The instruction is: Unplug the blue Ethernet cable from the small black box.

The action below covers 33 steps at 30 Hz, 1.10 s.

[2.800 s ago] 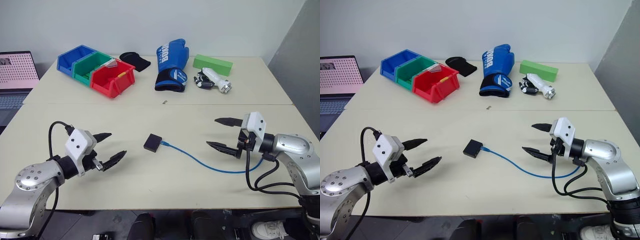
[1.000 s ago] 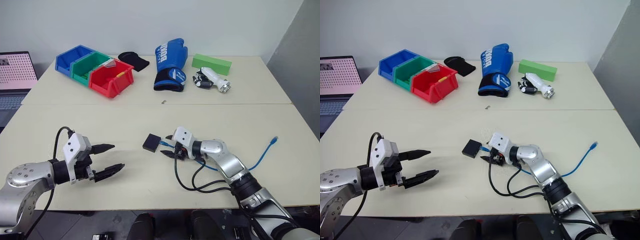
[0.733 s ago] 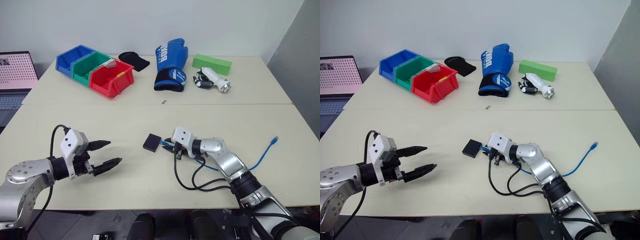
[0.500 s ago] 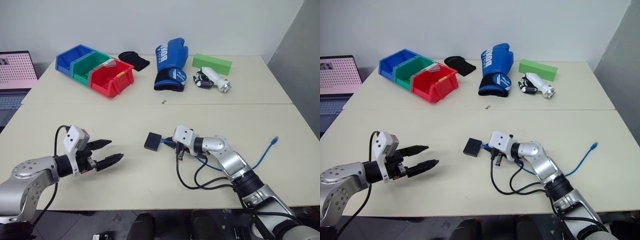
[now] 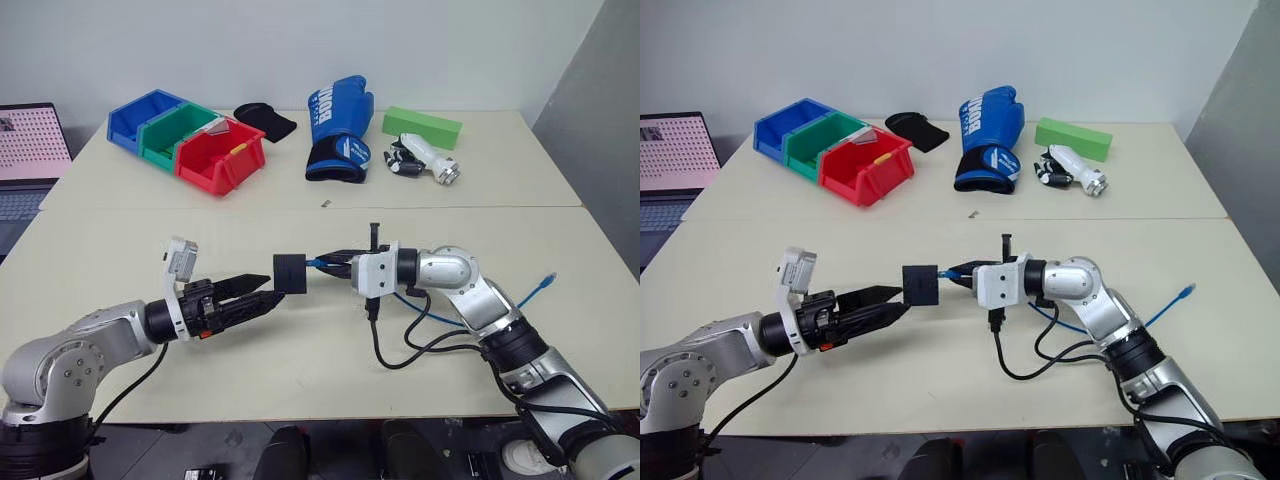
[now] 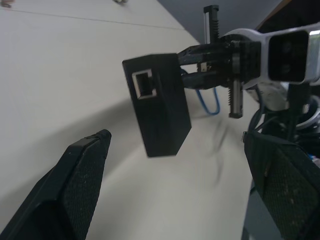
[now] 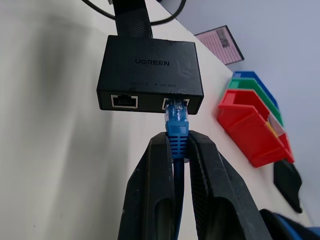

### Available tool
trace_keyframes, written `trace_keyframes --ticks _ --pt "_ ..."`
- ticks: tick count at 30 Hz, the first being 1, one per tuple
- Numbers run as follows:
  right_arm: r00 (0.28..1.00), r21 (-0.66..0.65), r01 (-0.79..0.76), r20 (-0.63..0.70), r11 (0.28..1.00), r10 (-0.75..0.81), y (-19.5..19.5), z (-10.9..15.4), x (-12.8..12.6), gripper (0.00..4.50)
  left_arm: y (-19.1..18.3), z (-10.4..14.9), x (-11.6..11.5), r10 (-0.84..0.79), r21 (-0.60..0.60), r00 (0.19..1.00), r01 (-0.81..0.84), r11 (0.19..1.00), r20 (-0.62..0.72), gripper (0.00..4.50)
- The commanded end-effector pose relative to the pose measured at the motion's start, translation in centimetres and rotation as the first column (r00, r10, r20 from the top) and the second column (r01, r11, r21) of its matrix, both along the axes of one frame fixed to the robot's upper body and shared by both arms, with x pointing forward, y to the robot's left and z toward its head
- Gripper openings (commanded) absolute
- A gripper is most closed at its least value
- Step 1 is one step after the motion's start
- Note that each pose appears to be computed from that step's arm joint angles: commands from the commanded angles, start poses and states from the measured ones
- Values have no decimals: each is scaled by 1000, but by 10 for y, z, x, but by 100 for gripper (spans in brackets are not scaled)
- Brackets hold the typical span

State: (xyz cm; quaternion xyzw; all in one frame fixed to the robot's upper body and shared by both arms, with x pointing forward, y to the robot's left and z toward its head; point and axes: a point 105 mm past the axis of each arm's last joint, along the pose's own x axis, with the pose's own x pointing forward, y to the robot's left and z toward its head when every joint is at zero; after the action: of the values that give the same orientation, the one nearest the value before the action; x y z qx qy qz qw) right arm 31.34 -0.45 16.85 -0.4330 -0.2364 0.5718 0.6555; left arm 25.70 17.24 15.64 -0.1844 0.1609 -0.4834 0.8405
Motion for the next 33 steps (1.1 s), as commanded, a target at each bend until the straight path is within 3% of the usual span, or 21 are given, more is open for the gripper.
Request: trace_keyframes --ticks 1,5,6,7,24,32,33 --pt "992 0 -58 114 998 58 5 21 -8 14 -3 16 -1 -3 -36 999 4 999 47 450" --pt "990 -4 -63 127 998 63 5 24 -9 14 -3 17 1 -3 -42 999 5 999 48 450" --pt "990 -4 -63 128 998 63 5 24 -10 14 -3 17 1 -1 -42 999 3 999 48 412" --pt "989 -5 -64 130 998 64 5 24 -10 14 -3 17 1 -1 -43 999 3 999 47 409" --pt "981 -21 -87 175 996 89 11 25 -17 13 -9 10 2 -32 -32 999 33 999 42 80" --pt "966 -62 -118 225 991 129 13 19 -23 13 -10 6 1 -45 -12 998 46 999 47 78" --pt "965 -67 -122 226 990 134 12 19 -24 83 -10 6 1 -49 -7 998 49 999 47 78"
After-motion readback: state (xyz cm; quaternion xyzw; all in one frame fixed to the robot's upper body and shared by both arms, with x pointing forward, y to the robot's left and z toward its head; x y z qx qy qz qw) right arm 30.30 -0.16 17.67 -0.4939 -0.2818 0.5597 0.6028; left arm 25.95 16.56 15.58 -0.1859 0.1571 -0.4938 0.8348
